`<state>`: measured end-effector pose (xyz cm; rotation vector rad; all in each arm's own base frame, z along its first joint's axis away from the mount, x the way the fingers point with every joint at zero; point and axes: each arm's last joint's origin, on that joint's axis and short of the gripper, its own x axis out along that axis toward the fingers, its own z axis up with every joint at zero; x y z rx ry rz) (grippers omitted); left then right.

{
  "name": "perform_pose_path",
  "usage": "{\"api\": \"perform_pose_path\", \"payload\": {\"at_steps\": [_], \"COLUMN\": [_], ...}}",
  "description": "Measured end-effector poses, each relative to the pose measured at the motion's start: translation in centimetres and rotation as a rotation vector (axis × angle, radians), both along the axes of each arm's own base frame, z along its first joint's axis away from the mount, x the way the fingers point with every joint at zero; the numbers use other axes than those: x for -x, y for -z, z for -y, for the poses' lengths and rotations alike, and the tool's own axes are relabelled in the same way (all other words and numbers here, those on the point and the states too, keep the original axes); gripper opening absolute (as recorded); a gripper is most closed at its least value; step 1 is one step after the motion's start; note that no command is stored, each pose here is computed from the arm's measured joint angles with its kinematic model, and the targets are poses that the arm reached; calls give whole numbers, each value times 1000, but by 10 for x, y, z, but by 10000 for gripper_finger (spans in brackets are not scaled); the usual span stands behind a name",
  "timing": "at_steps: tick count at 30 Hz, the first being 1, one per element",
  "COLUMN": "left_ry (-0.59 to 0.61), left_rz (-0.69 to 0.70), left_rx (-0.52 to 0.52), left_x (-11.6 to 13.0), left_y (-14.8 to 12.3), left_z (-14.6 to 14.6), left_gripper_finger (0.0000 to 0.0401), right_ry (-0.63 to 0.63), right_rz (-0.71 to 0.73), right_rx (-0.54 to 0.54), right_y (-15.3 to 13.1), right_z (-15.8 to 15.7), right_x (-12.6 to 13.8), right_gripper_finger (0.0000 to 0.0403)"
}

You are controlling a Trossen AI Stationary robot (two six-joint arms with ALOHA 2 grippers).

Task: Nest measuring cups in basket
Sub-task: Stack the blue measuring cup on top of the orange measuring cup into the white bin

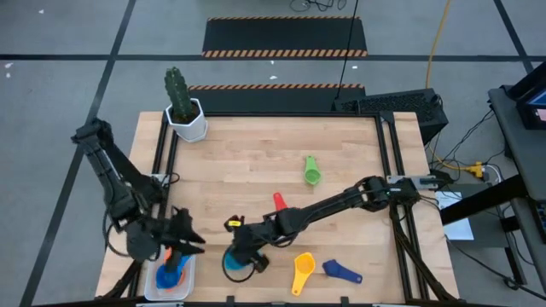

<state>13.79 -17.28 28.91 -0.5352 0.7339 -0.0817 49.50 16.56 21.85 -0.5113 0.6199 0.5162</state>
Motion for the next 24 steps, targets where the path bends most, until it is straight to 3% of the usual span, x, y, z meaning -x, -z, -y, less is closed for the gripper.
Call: {"api": "perform_pose_path", "payload": {"at_steps": [4, 7, 12, 16, 24], "left_ry": [58, 82, 49, 13, -44], "left_rz": [-120, -203, -409, -495, -617], "left_rx": [-34, -12, 66, 113, 58], "left_x": [-18, -28, -35, -36, -34], "left_y": [1, 10, 36, 48, 64], "left_z": [24, 41, 58, 67, 67], "left_gripper_finger": [102, 76, 36, 7, 6], "right_ry": [-15, 8, 125, 151, 208], "right_rz": [-147, -148, -17, 116, 199], "right_rx": [29, 16, -41, -45, -40], "right_y": [4, 2, 20, 23, 25], "right_z": [9, 18, 37, 49, 67], "right_x": [29, 55, 100, 131, 167], "right_gripper_finger": [1, 1, 0, 0, 0]}}
